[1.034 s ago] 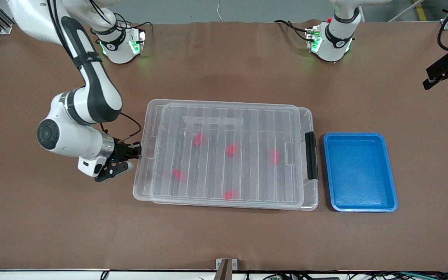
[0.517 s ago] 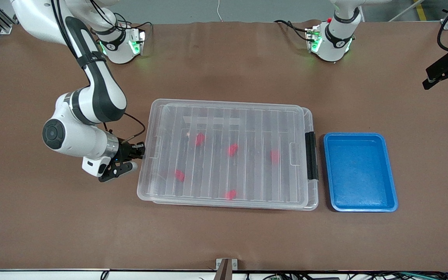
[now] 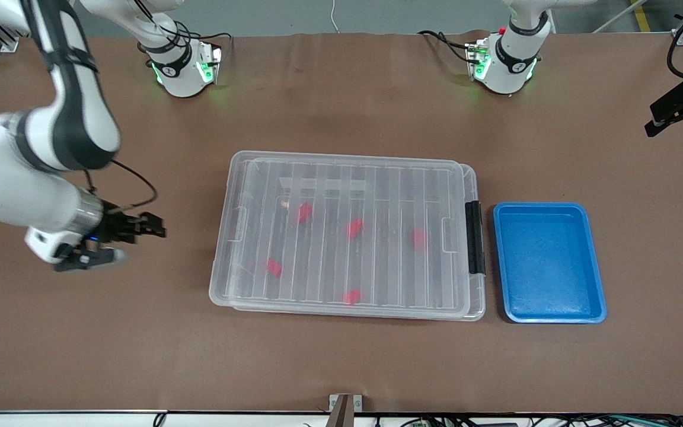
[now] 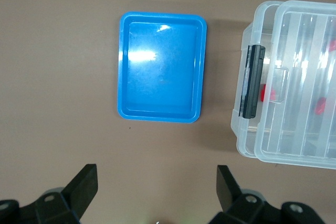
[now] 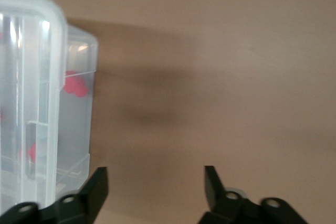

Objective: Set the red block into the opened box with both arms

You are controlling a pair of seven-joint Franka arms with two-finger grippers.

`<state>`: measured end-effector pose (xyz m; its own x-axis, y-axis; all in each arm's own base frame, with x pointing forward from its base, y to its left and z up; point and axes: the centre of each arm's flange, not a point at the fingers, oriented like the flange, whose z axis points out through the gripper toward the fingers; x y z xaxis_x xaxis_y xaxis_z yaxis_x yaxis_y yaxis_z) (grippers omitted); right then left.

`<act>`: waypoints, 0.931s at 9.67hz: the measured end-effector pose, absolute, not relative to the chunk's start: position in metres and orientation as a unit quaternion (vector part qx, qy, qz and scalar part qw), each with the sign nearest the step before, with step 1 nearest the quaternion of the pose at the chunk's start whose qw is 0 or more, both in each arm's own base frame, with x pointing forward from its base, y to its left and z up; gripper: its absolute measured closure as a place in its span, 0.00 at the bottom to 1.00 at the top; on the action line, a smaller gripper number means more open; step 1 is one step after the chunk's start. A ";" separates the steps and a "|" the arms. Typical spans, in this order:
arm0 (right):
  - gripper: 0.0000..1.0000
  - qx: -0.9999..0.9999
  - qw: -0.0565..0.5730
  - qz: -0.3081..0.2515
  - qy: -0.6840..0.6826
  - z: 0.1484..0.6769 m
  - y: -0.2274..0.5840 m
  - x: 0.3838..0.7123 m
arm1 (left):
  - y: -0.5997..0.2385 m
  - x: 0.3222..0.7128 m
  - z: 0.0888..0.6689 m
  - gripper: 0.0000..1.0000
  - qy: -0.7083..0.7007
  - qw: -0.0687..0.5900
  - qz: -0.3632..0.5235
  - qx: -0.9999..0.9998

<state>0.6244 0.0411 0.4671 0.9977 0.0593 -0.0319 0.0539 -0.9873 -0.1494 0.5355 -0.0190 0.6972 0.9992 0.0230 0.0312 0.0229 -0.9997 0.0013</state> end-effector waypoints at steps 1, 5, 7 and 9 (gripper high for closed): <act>0.00 -0.998 0.067 0.010 -0.005 0.503 0.013 0.610 | -0.021 0.535 0.697 0.00 0.009 0.000 0.016 1.000; 0.00 -0.999 0.027 0.024 0.022 0.604 -0.035 0.537 | -0.028 0.535 0.697 0.00 0.003 0.001 0.015 1.000; 0.00 -0.999 0.003 0.023 0.031 0.634 -0.046 0.523 | -0.028 0.535 0.696 0.00 0.003 0.001 0.014 1.000; 0.00 -0.999 0.000 0.008 0.044 0.652 -0.059 0.523 | -0.030 0.536 0.693 0.00 0.001 0.000 0.012 1.000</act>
<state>0.5227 -0.0595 0.6518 0.9960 -0.0875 -0.0156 -0.0875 -0.9962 0.0011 0.5364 -0.0303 0.6933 0.9997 0.0019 0.0232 0.0018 -1.0000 0.0010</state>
